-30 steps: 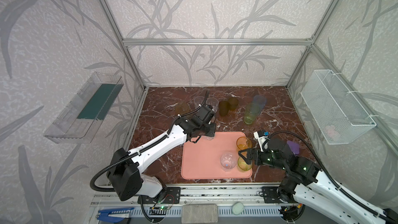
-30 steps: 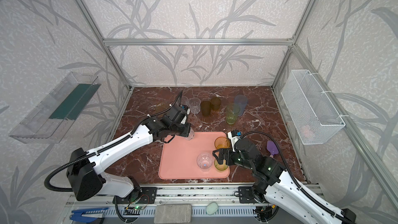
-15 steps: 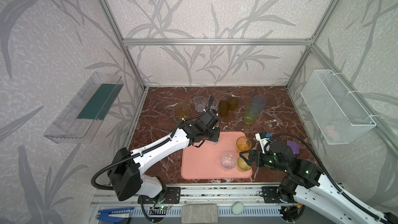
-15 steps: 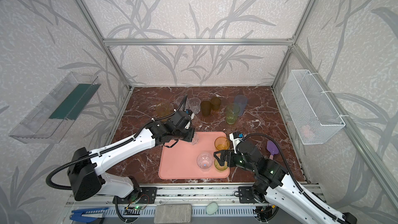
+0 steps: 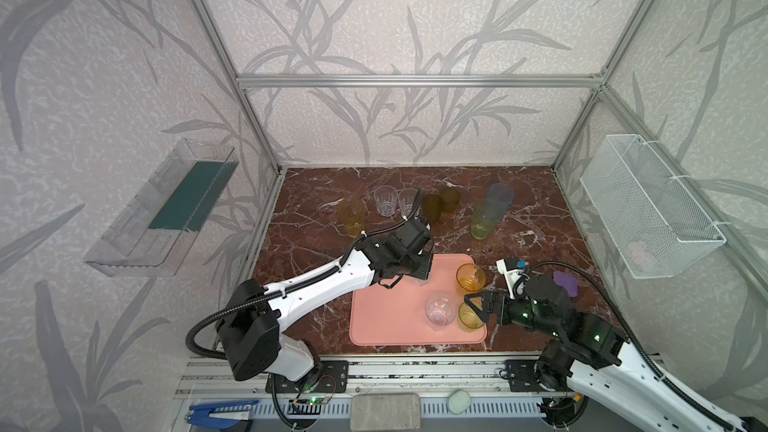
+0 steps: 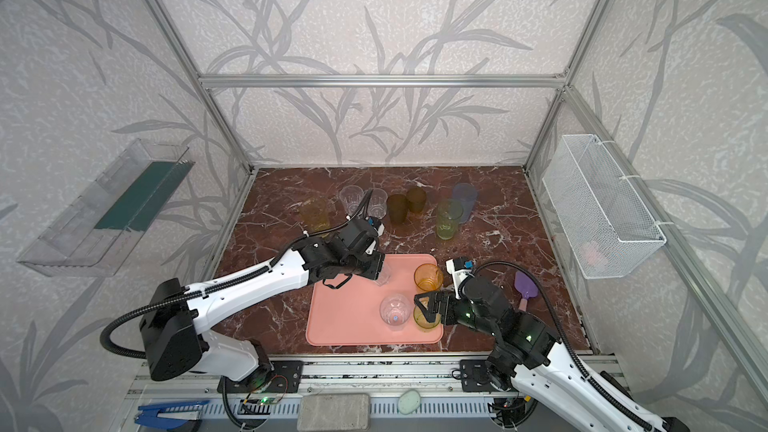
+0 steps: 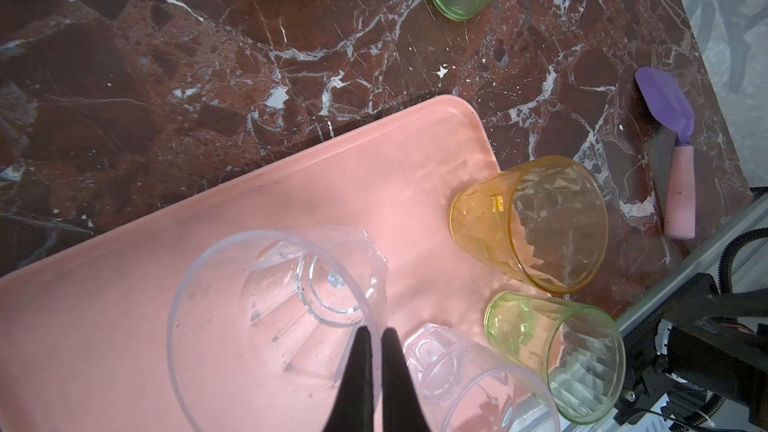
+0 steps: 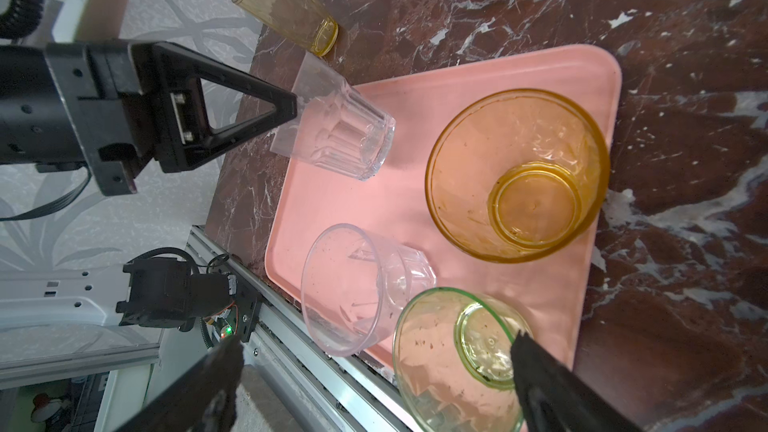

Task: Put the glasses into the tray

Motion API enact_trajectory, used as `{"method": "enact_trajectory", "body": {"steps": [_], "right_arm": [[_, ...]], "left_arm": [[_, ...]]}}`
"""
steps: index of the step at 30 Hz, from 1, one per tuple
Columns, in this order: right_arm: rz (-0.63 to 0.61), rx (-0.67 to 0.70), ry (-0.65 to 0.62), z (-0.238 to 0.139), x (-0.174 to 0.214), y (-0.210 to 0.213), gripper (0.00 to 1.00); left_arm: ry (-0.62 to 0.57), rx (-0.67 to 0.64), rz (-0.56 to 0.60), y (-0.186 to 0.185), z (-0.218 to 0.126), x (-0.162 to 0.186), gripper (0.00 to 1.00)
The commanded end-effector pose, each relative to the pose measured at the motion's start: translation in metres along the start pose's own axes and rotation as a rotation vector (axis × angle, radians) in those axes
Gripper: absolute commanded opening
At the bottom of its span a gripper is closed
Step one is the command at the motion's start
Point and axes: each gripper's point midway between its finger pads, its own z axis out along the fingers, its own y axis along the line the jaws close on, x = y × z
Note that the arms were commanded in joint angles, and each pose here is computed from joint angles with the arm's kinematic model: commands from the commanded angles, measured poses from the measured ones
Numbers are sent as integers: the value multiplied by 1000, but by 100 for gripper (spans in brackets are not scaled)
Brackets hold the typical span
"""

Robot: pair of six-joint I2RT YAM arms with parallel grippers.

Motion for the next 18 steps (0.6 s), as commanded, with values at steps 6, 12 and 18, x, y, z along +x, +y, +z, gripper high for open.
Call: {"method": "enact_trajectory", "body": {"steps": [6, 12, 18], "right_arm": [[2, -12, -11, 1, -1, 1, 99], [8, -3, -11, 3, 0, -2, 99], [6, 6, -13, 3, -1, -3, 99]], "left_arm": [[-16, 60, 6, -27, 6, -8, 0], [9, 68, 18, -36, 13, -3, 0], [23, 80, 34, -45, 17, 1, 0]]}}
